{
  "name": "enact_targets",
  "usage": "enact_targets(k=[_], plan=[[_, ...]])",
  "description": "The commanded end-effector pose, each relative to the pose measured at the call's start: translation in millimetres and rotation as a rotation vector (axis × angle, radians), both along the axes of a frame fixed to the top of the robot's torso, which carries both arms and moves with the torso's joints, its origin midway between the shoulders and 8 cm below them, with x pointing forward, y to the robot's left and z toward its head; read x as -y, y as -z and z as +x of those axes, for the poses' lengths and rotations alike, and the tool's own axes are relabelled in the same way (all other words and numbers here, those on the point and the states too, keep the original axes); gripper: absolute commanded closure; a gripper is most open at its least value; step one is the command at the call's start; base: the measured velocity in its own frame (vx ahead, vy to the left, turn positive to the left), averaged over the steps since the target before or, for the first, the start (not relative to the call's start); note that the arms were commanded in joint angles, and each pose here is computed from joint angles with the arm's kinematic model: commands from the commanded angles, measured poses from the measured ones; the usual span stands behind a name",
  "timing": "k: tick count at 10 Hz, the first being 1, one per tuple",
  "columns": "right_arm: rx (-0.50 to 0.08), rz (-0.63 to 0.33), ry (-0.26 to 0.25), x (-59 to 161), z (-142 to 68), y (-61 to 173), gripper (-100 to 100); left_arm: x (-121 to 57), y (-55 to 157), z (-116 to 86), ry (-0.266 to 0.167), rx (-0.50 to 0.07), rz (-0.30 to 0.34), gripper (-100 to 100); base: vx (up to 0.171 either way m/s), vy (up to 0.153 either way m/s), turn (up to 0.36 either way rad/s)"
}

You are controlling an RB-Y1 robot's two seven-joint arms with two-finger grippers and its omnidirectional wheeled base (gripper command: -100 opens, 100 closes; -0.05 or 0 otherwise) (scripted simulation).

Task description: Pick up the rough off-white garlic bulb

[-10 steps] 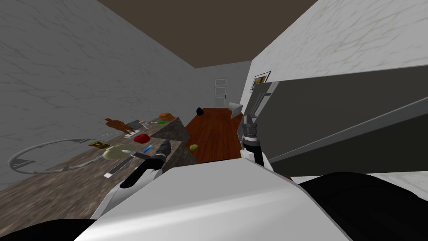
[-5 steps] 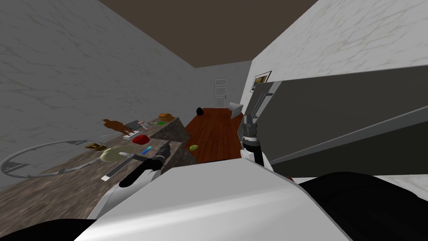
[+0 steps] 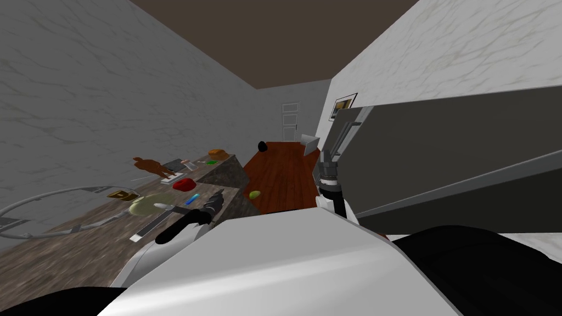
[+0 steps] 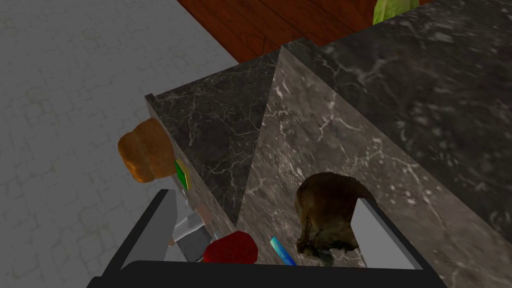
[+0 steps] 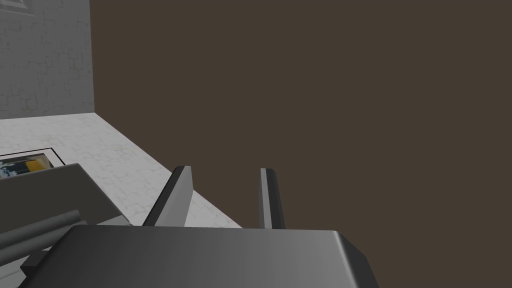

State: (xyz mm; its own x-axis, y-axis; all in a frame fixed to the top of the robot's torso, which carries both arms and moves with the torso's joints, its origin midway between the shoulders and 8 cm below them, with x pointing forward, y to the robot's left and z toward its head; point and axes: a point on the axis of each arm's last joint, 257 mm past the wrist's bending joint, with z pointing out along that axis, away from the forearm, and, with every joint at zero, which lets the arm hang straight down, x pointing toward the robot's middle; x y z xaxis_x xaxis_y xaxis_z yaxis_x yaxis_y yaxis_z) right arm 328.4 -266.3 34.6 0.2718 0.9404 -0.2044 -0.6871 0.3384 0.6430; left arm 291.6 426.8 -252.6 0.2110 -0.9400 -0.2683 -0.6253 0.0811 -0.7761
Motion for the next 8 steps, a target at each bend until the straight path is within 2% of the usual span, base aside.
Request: enact_targets(k=[1,5,8], plan=[[0.000,0.000,0.000,0.0,0.0,0.0,0,-1.9,6.2,-10.2,-0.013,-0.042,-0.016,-100,0.033,0.032,-0.005],[0.000,0.000,0.000,0.0,0.0,0.0,0,-2.1,20.8,-31.1,-0.038,-0.137,-0.049,-100,0.028,0.037,-0.003],[0.000,0.000,0.000,0.0,0.0,0.0,0,-1.1,27.6,-42.5,-0.049,-0.189,-0.065,-100,0.022,0.042,-0.002]])
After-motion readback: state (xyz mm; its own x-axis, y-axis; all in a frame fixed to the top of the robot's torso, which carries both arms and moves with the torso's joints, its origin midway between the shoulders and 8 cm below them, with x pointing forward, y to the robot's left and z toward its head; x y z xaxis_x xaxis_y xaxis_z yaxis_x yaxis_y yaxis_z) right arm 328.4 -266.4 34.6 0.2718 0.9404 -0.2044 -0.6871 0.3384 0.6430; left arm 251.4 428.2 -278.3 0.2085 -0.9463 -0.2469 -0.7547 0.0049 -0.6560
